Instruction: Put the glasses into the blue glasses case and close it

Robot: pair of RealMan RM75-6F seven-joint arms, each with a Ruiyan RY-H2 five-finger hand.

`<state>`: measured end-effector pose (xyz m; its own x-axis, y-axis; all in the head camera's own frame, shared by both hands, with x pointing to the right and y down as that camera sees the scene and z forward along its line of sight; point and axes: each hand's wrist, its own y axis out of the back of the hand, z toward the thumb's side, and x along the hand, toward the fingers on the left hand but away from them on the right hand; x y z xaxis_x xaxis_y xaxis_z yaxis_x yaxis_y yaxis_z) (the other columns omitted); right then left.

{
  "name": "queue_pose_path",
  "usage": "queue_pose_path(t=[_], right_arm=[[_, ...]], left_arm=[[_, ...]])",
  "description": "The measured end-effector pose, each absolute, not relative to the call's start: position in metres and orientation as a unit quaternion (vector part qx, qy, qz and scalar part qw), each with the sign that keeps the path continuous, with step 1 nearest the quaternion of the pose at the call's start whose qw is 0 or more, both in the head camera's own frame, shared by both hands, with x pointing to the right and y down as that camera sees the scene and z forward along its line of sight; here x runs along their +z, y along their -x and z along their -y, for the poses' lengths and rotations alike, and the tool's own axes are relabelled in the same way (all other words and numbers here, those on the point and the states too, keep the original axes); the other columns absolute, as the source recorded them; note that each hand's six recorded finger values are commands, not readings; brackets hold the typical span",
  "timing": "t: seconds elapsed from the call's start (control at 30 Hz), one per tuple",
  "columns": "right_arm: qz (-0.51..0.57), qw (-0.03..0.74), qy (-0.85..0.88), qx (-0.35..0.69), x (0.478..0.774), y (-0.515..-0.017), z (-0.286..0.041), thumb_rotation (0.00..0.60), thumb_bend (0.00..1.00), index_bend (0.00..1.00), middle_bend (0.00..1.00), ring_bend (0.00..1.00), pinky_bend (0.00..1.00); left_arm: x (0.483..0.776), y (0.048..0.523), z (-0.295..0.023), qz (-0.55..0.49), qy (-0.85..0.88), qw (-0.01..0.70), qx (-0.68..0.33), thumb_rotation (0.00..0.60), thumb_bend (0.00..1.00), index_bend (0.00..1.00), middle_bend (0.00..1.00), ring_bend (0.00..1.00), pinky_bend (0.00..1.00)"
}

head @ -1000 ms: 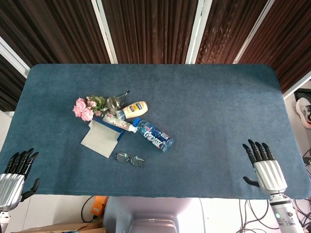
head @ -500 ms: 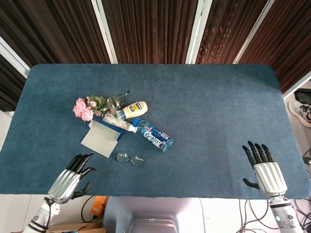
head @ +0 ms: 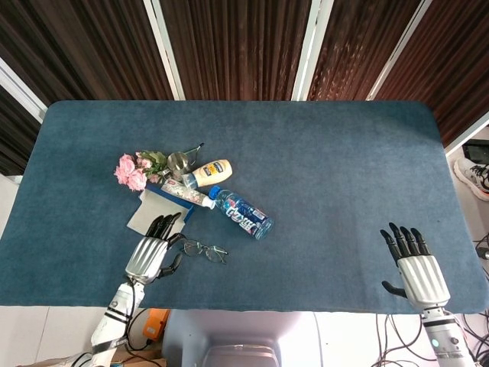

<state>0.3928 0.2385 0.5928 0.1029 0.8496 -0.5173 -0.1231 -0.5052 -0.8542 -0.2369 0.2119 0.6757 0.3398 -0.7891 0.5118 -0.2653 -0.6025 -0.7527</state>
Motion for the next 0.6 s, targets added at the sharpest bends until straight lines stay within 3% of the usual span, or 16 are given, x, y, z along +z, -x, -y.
queue_pose_path(t=[0.6], right_arm=[[0.299,0.395,0.624,0.604,0.589,-0.398,-0.236,0.600,0.22,0.00,0.00,0.00,0.00]], left_arm=[[0.714,0.183,-0.200,-0.333,0.758,0.304,-0.472,0.600,0.31,0.50,0.02,0.00,0.02]])
